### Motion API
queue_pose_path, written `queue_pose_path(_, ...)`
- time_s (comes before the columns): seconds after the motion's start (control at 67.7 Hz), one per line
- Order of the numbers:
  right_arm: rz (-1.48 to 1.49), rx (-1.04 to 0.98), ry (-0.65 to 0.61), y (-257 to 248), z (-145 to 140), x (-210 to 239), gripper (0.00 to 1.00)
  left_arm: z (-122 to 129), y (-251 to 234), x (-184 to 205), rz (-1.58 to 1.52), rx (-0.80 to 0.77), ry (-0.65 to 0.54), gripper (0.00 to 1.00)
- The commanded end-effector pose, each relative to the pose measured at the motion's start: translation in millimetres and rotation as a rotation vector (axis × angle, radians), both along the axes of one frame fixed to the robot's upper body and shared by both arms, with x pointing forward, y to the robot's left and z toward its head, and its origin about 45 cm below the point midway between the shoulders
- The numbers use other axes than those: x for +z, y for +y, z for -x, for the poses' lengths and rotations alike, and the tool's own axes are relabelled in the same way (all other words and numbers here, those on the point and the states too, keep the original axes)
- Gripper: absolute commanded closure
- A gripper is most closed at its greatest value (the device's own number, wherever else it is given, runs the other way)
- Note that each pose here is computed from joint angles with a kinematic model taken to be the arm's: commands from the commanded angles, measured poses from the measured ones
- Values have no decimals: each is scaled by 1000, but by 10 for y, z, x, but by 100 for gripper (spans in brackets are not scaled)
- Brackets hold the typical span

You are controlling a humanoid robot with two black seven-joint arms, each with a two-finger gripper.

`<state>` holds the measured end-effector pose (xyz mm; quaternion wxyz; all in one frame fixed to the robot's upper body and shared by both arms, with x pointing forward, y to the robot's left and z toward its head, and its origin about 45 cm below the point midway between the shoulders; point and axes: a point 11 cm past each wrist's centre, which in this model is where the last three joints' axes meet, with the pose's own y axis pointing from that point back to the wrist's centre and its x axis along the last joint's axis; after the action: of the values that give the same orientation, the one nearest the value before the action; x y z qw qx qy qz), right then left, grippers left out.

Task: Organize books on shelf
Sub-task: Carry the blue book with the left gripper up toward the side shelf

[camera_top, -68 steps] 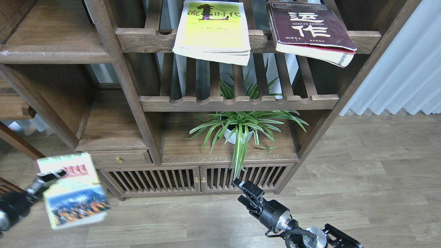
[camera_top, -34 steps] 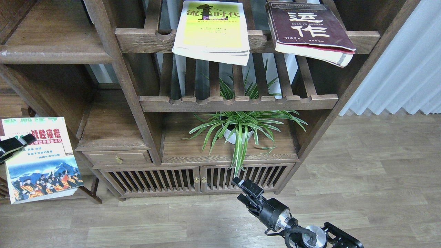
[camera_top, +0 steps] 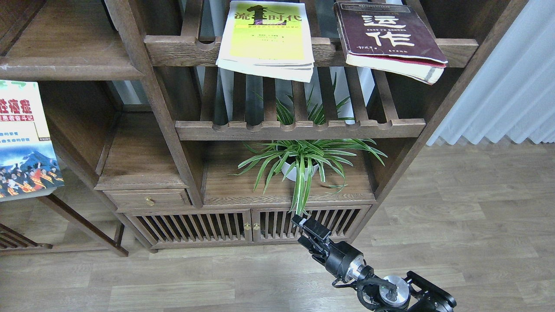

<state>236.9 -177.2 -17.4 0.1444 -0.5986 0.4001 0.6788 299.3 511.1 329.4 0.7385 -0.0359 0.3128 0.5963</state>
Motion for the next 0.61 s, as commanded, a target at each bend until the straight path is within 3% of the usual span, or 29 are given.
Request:
queue_pose_path(0.0, 4, -11, -7, -9, -28, 10, 1, -83, -7, 222, -20, -8, -51, 97)
queue_pose_path(0.591, 2, -15, -14, -6, -51, 26, 1, -460, 108, 810, -74, 24, -199, 98)
